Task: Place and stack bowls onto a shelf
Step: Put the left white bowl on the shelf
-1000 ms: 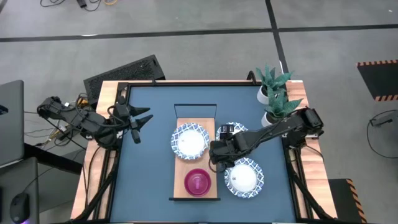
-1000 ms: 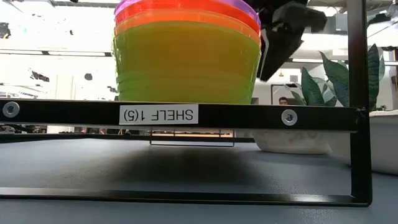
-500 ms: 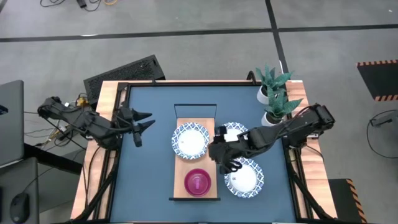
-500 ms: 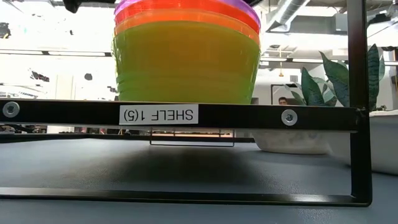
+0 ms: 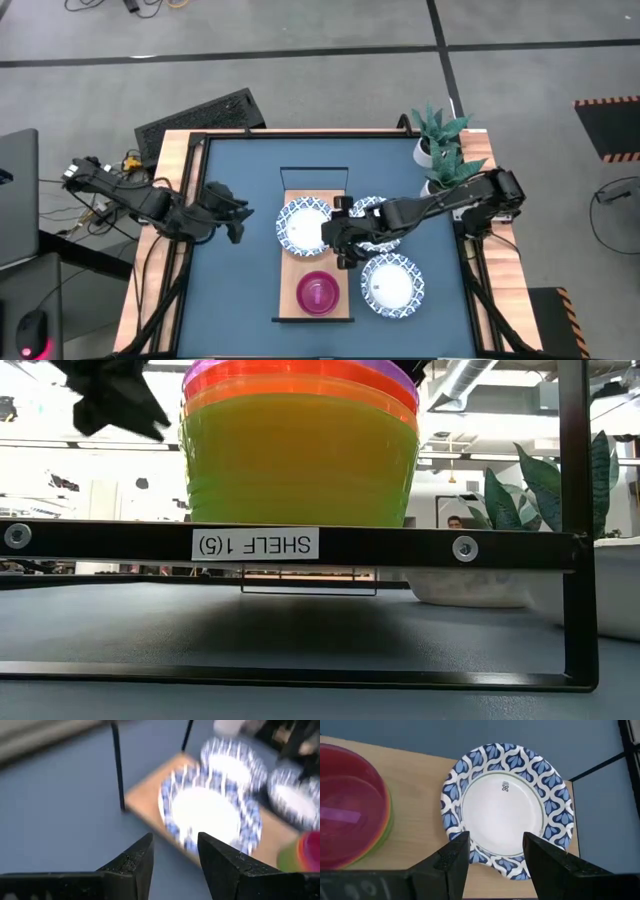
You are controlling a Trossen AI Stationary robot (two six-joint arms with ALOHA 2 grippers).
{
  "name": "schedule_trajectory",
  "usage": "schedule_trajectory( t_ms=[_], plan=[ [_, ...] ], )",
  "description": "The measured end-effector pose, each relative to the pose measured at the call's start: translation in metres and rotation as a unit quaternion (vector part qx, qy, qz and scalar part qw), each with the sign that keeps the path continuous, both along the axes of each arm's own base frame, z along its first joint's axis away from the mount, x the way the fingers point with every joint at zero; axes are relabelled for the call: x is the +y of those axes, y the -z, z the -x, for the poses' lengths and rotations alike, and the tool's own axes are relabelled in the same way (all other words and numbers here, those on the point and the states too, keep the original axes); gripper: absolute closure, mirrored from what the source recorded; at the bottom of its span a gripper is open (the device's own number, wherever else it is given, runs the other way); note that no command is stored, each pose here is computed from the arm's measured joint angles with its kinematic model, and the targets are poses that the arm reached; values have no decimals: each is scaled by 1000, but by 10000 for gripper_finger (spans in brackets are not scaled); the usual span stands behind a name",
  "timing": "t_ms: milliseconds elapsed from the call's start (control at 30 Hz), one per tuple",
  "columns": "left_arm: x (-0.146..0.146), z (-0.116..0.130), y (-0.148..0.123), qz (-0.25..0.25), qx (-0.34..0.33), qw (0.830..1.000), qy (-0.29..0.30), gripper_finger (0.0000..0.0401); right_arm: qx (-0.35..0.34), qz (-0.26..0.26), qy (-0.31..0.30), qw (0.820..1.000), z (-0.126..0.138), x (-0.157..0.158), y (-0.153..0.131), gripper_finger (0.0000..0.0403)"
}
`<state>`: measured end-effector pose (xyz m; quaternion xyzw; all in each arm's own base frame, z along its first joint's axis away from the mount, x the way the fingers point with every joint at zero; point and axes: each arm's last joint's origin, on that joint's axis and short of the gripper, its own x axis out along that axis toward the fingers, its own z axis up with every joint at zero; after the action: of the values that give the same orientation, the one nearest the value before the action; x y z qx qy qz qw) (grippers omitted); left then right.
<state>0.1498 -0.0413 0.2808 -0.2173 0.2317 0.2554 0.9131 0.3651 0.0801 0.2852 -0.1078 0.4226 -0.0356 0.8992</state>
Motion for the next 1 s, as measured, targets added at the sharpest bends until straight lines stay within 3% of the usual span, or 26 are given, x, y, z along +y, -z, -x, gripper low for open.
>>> schedule_trajectory(
  t_ms=[200,633,1000],
  plan=[
    [-11,-18,19,48,60,997,23,277,6,-2,5,1000,6,-1,-5,195],
    [-31,-59,57,64,136,987,61,394,50,-17,31,998,26,4,-10,195],
    [-29,-84,74,67,146,982,97,397,38,-25,39,998,39,9,-23,195]
  ],
)
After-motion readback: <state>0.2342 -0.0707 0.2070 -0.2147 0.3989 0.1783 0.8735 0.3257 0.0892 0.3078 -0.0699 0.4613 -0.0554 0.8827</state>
